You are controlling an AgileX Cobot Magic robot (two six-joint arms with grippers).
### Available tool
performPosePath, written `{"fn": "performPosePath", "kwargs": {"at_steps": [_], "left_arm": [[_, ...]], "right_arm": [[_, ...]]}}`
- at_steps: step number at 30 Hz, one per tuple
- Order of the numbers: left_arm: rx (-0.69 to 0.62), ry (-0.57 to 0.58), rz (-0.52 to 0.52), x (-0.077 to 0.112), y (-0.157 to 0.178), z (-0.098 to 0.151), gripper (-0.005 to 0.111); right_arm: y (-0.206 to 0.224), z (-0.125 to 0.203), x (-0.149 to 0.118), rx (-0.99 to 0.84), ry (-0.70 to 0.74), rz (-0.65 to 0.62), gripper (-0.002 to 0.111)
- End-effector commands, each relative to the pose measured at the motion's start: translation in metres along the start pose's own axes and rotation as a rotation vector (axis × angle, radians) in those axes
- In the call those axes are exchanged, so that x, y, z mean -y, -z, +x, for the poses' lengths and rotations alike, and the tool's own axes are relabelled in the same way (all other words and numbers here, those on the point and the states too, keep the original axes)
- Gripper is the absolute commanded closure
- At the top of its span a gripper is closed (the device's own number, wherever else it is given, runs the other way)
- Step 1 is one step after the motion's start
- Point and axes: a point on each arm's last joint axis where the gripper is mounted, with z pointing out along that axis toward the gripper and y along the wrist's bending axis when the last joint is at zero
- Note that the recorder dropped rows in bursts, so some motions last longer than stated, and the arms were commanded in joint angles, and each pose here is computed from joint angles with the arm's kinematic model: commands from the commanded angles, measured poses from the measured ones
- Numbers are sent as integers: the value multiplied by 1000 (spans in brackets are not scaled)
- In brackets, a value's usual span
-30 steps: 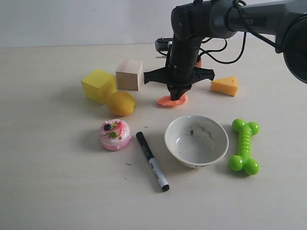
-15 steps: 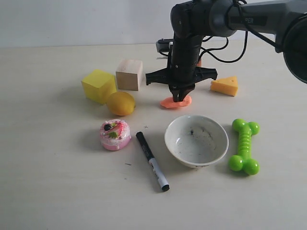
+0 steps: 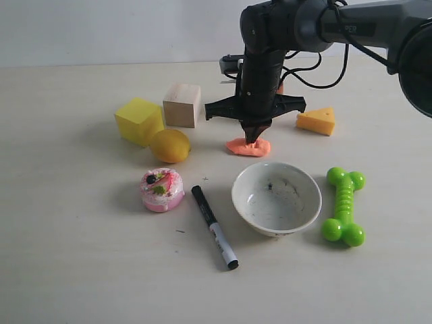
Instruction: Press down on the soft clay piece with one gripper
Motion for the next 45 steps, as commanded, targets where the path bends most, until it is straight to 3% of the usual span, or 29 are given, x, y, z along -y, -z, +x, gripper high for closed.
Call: {"fn": "performPosePath", "kwargs": {"at_steps": [1,7,10,15,25,39,45], "left_arm": [[13,5,7,0,0,-1,107],[13,3,7,0,0,-1,107],[13,3,7,0,0,-1,107],[13,5,7,0,0,-1,107],[13,3,7,0,0,-1,107],[13,4,7,0,0,-1,107],[13,1,7,0,0,-1,107]], "right_arm": [[3,-2,0,15,14,8,108],[7,-1,3,9,27,33,108],[19,0,1,19,106,2,108],[51,5,1,183,105,-78,108],[120,80,12,569,163,-228,108],[221,157,49,794,192,-299,108],[244,169,55,864,186,-327,108]]}}
